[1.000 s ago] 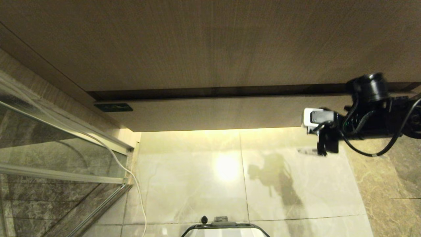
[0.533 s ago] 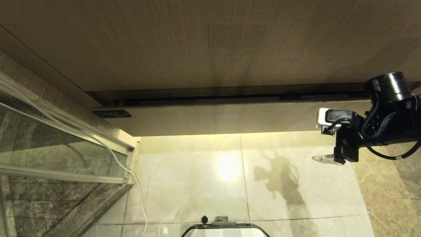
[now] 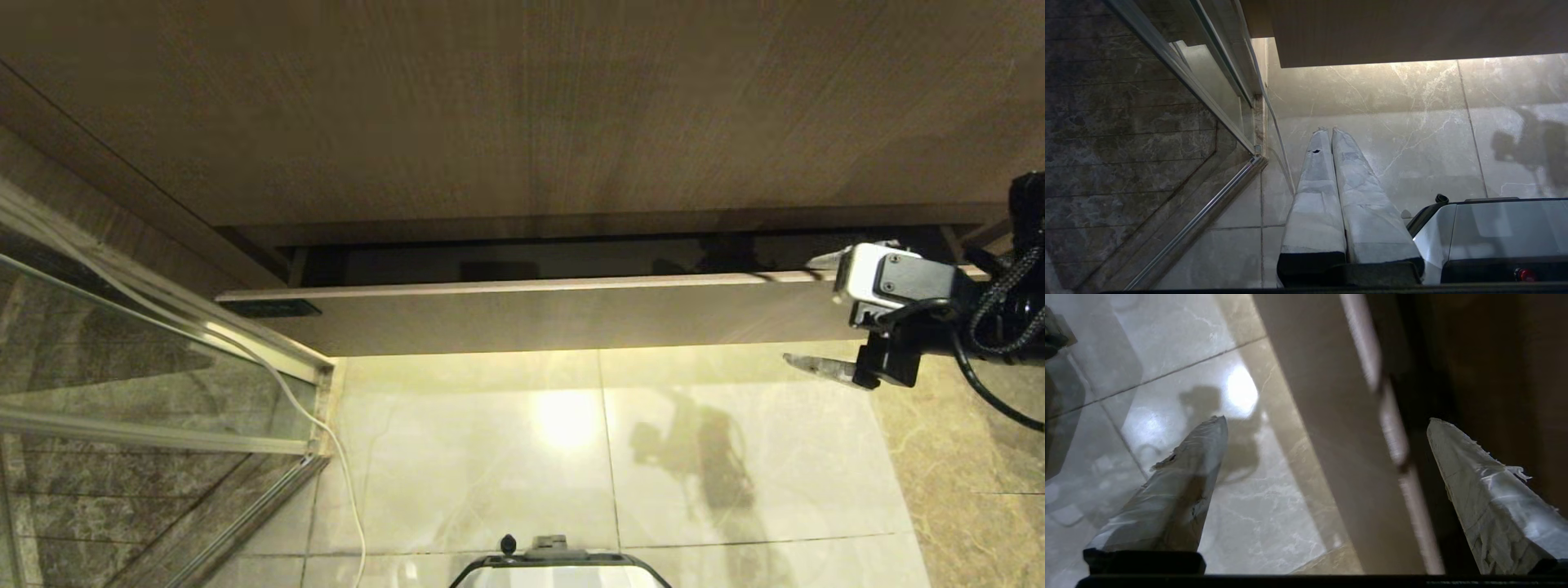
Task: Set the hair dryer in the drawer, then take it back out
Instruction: Pull open the drawer
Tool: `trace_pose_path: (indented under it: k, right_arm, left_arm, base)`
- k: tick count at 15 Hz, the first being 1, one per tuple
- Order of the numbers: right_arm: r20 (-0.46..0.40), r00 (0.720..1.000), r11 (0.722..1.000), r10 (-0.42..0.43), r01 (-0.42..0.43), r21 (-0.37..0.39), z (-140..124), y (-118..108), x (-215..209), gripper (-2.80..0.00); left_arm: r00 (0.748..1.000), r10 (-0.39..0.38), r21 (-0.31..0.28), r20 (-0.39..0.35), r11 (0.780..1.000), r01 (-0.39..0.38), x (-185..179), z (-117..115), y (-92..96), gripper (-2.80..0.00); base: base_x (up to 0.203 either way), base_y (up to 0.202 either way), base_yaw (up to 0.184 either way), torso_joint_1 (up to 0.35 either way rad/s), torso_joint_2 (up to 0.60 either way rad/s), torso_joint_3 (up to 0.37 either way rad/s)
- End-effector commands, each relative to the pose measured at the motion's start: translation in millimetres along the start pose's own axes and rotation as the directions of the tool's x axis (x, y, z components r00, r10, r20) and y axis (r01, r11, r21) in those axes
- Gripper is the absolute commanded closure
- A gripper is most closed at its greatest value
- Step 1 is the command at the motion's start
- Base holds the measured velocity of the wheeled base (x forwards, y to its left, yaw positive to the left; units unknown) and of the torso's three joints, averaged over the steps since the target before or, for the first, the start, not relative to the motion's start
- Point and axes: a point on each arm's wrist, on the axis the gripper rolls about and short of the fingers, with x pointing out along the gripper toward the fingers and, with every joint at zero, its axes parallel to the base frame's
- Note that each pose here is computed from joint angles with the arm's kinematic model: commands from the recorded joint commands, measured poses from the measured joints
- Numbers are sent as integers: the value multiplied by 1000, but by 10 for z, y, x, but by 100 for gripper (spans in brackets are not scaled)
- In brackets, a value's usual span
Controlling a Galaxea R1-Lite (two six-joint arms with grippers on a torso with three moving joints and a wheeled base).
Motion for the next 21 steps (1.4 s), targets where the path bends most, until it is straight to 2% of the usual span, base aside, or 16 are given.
trace_pose_path:
  k: [1,3,5,6,7,8,9,11,14,16,17,18,21]
  right_arm:
    - [-7,999,999,-51,50,-17,32,79,-246,-280]
    - [-71,995,997,-72,71,-6,-6,159,-307,-280]
    - [-100,988,993,-120,121,7,-18,65,-371,-280]
    - [-116,985,991,-131,135,21,-33,45,-389,0]
    - [-149,975,982,-163,175,66,-39,24,-458,0]
    - [-204,960,963,-193,225,145,-33,19,-560,0]
    - [-273,944,947,-185,246,206,-33,47,-644,0]
    - [-350,924,921,-151,261,291,-9,135,-844,0]
    - [-404,910,910,-93,243,337,-32,344,-1106,0]
    - [-433,897,886,-88,269,377,-39,531,-1341,0]
    - [-435,895,864,-101,296,407,-23,640,-1478,0]
    - [-433,893,827,-124,334,452,-6,757,-1610,0]
    - [-426,886,685,-186,427,590,5,1087,-1891,0]
  left_arm:
    - [1000,-1,0,-1,1000,1,1,-4,0,0]
    - [1000,-1,0,-1,1000,1,1,-3,0,0]
    - [1000,-1,0,-1,1000,1,1,-3,0,0]
    - [1000,-1,0,-1,1000,1,1,-4,0,0]
    - [1000,-1,0,-1,1000,1,1,-3,0,0]
    - [1000,-1,0,-1,1000,1,1,-3,0,0]
    - [1000,0,0,0,1000,0,0,0,0,0]
    - [1000,1,0,-1,1000,-1,1,-4,0,0]
    - [1000,0,0,-1,1000,0,1,-4,0,0]
    - [1000,-1,0,-1,1000,1,1,-4,0,0]
    - [1000,-1,0,-1,1000,1,1,-3,0,0]
    - [1000,-1,0,-1,1000,1,1,-4,0,0]
    - [1000,-1,0,-1,1000,1,1,-4,0,0]
  base:
    - [0,0,0,0,0,0]
    - [0,0,0,0,0,0]
    - [0,0,0,0,0,0]
    - [0,0,0,0,0,0]
    - [0,0,0,0,0,0]
    - [0,0,0,0,0,0]
    - [0,0,0,0,0,0]
    - [0,0,0,0,0,0]
    - [0,0,0,0,0,0]
    - [0,0,0,0,0,0]
    - [0,0,0,0,0,0]
    - [0,0,0,0,0,0]
    - [0,0,0,0,0,0]
